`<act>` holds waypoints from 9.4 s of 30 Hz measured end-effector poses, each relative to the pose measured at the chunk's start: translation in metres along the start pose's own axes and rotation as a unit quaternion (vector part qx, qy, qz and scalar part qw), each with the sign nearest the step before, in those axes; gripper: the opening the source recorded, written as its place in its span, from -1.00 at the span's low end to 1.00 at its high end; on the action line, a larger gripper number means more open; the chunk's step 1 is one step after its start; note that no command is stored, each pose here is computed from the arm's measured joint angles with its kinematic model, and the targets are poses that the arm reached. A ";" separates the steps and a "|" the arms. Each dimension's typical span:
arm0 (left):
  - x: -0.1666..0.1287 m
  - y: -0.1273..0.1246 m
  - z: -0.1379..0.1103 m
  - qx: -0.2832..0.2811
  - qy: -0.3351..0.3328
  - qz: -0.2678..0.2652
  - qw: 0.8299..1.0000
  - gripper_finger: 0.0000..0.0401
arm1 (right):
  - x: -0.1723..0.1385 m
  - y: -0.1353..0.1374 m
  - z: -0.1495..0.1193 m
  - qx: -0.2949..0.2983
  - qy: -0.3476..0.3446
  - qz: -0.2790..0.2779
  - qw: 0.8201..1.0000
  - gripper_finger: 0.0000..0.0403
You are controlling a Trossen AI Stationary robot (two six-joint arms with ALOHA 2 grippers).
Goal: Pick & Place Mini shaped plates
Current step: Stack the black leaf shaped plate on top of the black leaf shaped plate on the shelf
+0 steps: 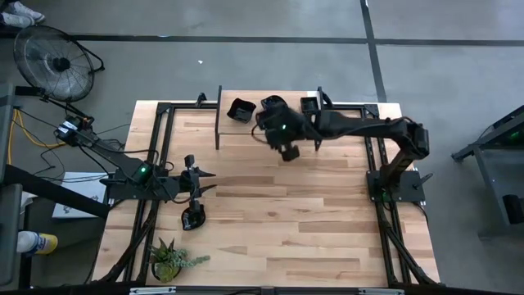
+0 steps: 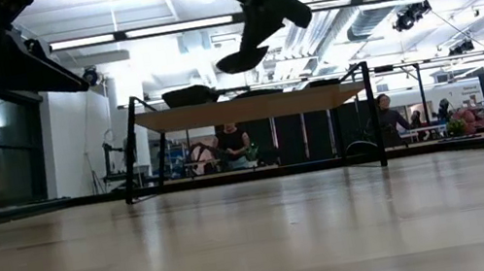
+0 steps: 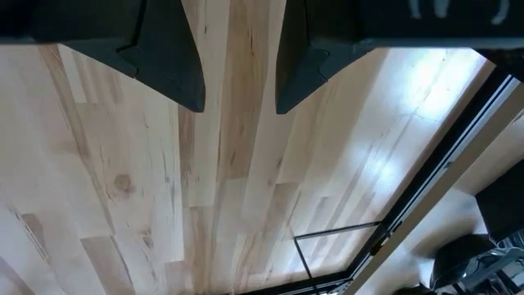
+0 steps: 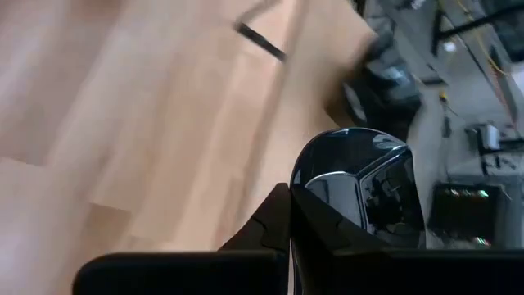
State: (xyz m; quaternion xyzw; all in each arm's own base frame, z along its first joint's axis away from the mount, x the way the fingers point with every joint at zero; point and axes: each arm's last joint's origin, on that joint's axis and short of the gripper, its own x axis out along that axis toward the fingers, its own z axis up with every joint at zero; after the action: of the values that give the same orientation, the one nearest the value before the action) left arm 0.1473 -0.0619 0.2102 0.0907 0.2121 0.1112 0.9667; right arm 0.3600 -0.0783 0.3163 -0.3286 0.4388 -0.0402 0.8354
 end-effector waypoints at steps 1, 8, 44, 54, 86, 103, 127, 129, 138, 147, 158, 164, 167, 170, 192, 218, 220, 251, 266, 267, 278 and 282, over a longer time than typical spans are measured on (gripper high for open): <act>0.000 0.000 0.000 0.001 0.001 0.000 1.000 -0.27 | 0.000 -0.005 -0.004 0.004 0.002 -0.006 1.000 -1.00; 0.000 0.000 0.000 0.012 0.002 0.001 1.000 -0.27 | 0.006 -0.034 -0.030 0.041 -0.005 -0.004 0.999 -1.00; 0.000 0.002 0.000 0.031 -0.001 0.040 0.999 -0.27 | 0.037 -0.060 -0.072 0.145 -0.054 0.023 0.988 -1.00; 0.000 0.002 0.000 0.030 -0.001 0.038 0.999 -0.27 | 0.041 -0.059 -0.074 0.140 -0.043 0.027 0.989 -1.00; 0.000 0.002 0.000 0.029 -0.001 0.037 0.999 -0.27 | 0.040 -0.059 -0.075 0.133 -0.028 0.014 0.991 -0.60; -0.002 0.002 -0.021 -0.088 0.098 -0.018 0.991 -0.27 | -0.009 -0.051 -0.049 0.119 -0.067 -0.013 0.991 -0.61; 0.002 -0.021 -0.047 -0.280 0.316 -0.101 0.901 -0.27 | -0.035 0.005 -0.029 0.122 0.005 0.113 0.986 -0.61; -0.001 -0.025 -0.049 -0.287 0.325 -0.102 0.895 -0.27 | -0.036 0.009 -0.027 0.119 0.009 0.120 0.986 -0.61; -0.017 -0.030 -0.061 -0.276 0.367 -0.070 0.886 -0.27 | -0.041 0.022 -0.017 0.098 0.001 0.136 0.986 -0.61; -0.019 -0.031 -0.062 -0.266 0.380 -0.078 0.882 -0.27 | -0.043 0.030 -0.012 0.096 -0.001 0.145 0.985 -0.61; -0.019 -0.032 -0.063 -0.257 0.385 -0.081 0.883 -0.27 | -0.046 0.037 -0.006 0.088 -0.009 0.159 0.983 -0.61; -0.015 -0.036 -0.066 -0.251 0.398 -0.078 0.879 -0.27 | -0.049 0.046 0.000 0.075 -0.017 0.168 0.983 -0.61; -0.014 -0.038 -0.066 -0.251 0.397 -0.078 0.879 -0.27 | -0.051 0.049 0.003 0.069 -0.020 0.171 0.983 -0.61; -0.014 -0.038 -0.066 -0.251 0.397 -0.078 0.879 -0.27 | -0.052 0.052 0.005 0.064 -0.022 0.174 0.982 -0.61; -0.014 -0.039 -0.065 -0.251 0.397 -0.087 0.879 -0.97 | -0.052 0.054 0.006 0.070 -0.018 0.173 0.982 -0.61; -0.009 -0.041 -0.046 -0.184 0.286 -0.082 0.937 -1.00 | -0.053 0.055 0.007 0.084 -0.023 0.186 0.979 -0.61; -0.008 -0.041 -0.044 -0.174 0.267 -0.075 0.945 -1.00 | -0.053 0.056 0.007 0.095 -0.021 0.188 0.977 -0.61; -0.001 -0.041 0.005 0.004 -0.061 0.138 0.989 -1.00 | 0.000 0.161 0.004 0.283 -0.345 0.030 0.894 -0.61; 0.028 -0.026 0.024 0.047 -0.065 0.227 0.971 -1.00 | 0.004 0.164 0.002 0.323 -0.381 -0.038 0.865 -0.61; 0.032 -0.025 0.026 0.052 -0.065 0.234 0.969 -1.00 | 0.006 0.165 0.002 0.326 -0.378 -0.044 0.866 -0.61; 0.057 -0.021 0.033 0.067 -0.071 0.286 0.953 -1.00 | 0.018 0.166 0.006 0.324 -0.375 -0.075 0.865 -0.48; 0.064 -0.018 0.034 0.073 -0.073 0.291 0.951 -1.00 | 0.019 0.162 0.005 0.329 -0.376 -0.082 0.862 -0.27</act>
State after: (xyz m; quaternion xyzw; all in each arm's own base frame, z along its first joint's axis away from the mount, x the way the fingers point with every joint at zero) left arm 0.2220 -0.0676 0.2113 0.2265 0.1132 0.3649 0.8960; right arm 0.3398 0.0438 0.2099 -0.0593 0.0243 -0.1243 0.9902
